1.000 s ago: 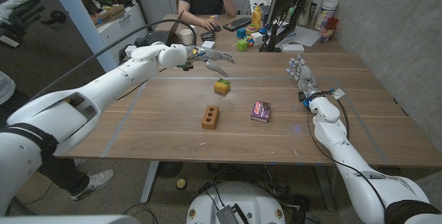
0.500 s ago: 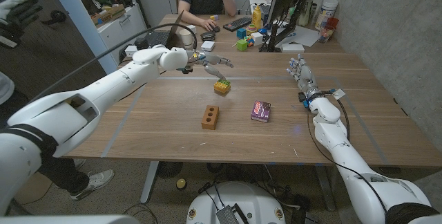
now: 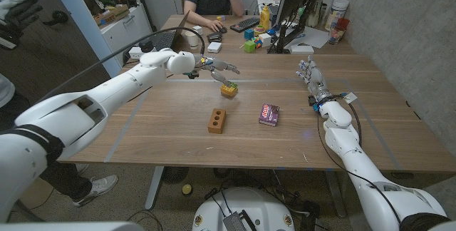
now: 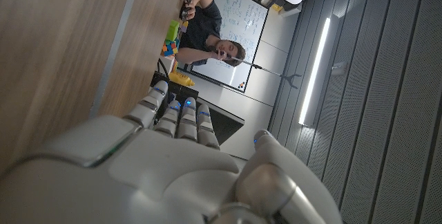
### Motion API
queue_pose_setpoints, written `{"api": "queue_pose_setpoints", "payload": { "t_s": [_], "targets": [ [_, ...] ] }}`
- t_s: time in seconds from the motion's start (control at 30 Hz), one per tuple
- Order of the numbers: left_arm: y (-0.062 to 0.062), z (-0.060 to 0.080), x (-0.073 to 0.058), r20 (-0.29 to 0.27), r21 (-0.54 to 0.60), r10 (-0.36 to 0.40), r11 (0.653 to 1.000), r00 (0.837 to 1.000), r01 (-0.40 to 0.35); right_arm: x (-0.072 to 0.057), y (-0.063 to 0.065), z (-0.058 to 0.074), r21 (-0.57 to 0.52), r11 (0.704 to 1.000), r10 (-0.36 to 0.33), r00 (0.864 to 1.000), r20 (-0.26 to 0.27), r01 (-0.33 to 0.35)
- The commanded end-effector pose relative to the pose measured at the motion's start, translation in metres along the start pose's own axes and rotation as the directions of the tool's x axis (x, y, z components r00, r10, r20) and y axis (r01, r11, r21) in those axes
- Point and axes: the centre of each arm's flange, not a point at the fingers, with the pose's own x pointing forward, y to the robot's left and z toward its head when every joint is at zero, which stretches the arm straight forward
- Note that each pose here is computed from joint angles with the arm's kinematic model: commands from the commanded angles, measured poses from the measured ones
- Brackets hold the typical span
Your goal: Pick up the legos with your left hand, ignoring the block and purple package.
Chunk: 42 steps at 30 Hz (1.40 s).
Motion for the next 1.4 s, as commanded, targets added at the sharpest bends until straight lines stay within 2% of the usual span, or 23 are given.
{"api": "queue_pose_setpoints", "payload": {
  "t_s": [0.03, 0.63, 1.0, 1.4],
  "targets": [
    [-0.01, -0.004, 0.012, 0.011, -0.01, -0.038, 0.999, 0.999, 0.038, -0.002, 0.0, 0.002, -0.006, 1.0, -0.01, 1.0, 0.005, 0.01],
    [-0.015, -0.007, 0.023, 0.009, 0.015, -0.079, 0.997, 0.997, 0.079, 0.001, -0.001, -0.001, -0.007, 1.0, -0.017, 1.0, -0.003, 0.017],
    [-0.021, -0.005, 0.028, 0.01, 0.03, -0.118, 0.993, 0.993, 0.117, 0.001, -0.003, -0.002, -0.002, 1.0, -0.021, 1.0, -0.003, 0.021],
    [-0.026, -0.001, 0.031, 0.01, 0.064, -0.125, 0.99, 0.992, 0.124, 0.003, -0.004, -0.002, -0.001, 1.0, -0.02, 1.0, 0.0, 0.02]
  ]
}}
